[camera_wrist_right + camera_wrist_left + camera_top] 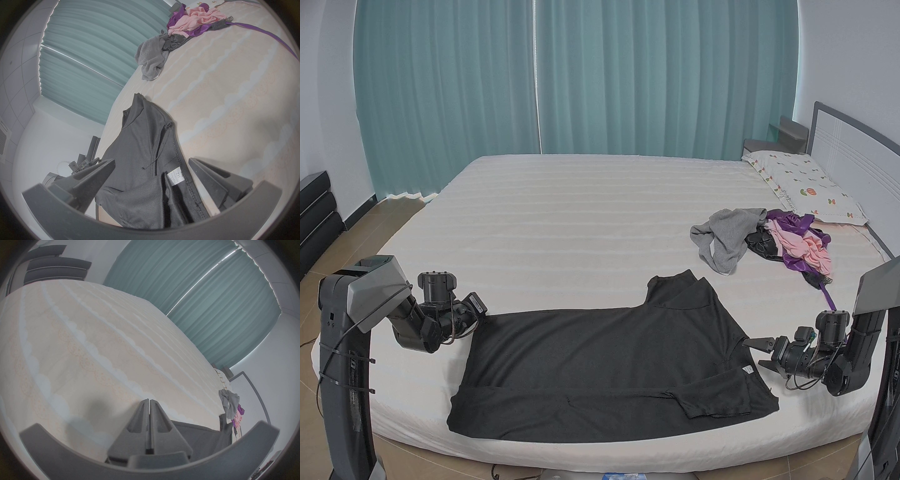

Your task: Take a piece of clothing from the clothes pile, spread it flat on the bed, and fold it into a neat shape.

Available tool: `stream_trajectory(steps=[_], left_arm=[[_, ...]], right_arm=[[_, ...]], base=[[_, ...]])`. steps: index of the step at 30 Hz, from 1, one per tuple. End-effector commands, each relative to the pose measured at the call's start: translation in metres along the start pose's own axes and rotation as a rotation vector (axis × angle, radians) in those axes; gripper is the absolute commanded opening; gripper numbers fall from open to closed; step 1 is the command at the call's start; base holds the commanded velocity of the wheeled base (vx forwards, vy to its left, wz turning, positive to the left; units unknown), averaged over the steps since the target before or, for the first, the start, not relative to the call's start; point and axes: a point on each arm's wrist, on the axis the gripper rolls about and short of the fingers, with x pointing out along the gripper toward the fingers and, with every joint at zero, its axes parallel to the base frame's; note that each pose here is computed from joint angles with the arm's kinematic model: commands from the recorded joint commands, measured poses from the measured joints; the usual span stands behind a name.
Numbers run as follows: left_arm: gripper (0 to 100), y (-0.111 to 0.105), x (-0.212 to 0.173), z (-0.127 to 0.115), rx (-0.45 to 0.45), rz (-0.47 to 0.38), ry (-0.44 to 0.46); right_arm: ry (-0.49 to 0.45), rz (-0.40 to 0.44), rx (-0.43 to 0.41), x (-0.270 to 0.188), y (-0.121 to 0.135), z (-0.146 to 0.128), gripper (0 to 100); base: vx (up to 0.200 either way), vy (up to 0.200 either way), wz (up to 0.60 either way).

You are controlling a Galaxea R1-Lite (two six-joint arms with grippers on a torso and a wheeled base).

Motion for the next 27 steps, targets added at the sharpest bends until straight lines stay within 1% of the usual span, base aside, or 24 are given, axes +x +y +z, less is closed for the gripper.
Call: stream_trajectory(steps=[1, 3, 7, 11, 12, 19, 27], left_arm=[[0, 0.002, -0.003, 0.003, -0.007, 0.009, -0.008], [0, 0.003, -0.009, 0.001, -0.009, 0.016, -0.005], [0, 0.001, -0.013, 0.006, -0.011, 0.016, -0.013], [0, 0.001, -0.014, 0.006, -0.01, 0.015, -0.011], [100, 0.001, -0.014, 0.006, -0.01, 0.017, -0.008], [100, 0.001, -0.011, 0.006, -0.008, 0.008, -0.013], [100, -0.001, -0.006, -0.004, 0.014, -0.006, 0.024]], right_arm=[[0.001, 0.0, 0.0, 0.0, 0.0, 0.0, 100], [0.001, 0.0, 0.0, 0.0, 0.0, 0.0, 100], [0.002, -0.001, 0.001, 0.0, 0.0, 0.0, 100], [0.001, -0.002, 0.001, 0.0, 0.0, 0.0, 100], [0.002, -0.001, 0.001, 0.0, 0.0, 0.0, 100], [0.001, -0.002, 0.0, 0.0, 0.0, 0.0, 100], [0.003, -0.002, -0.002, 0.0, 0.0, -0.001, 100]], base=[[0.0, 0.0, 0.0], [0.0, 0.0, 0.0], [0.0, 0.0, 0.0], [0.0, 0.0, 0.0], [0.0, 0.0, 0.0], [0.0, 0.0, 0.0], [0.0, 0.0, 0.0]])
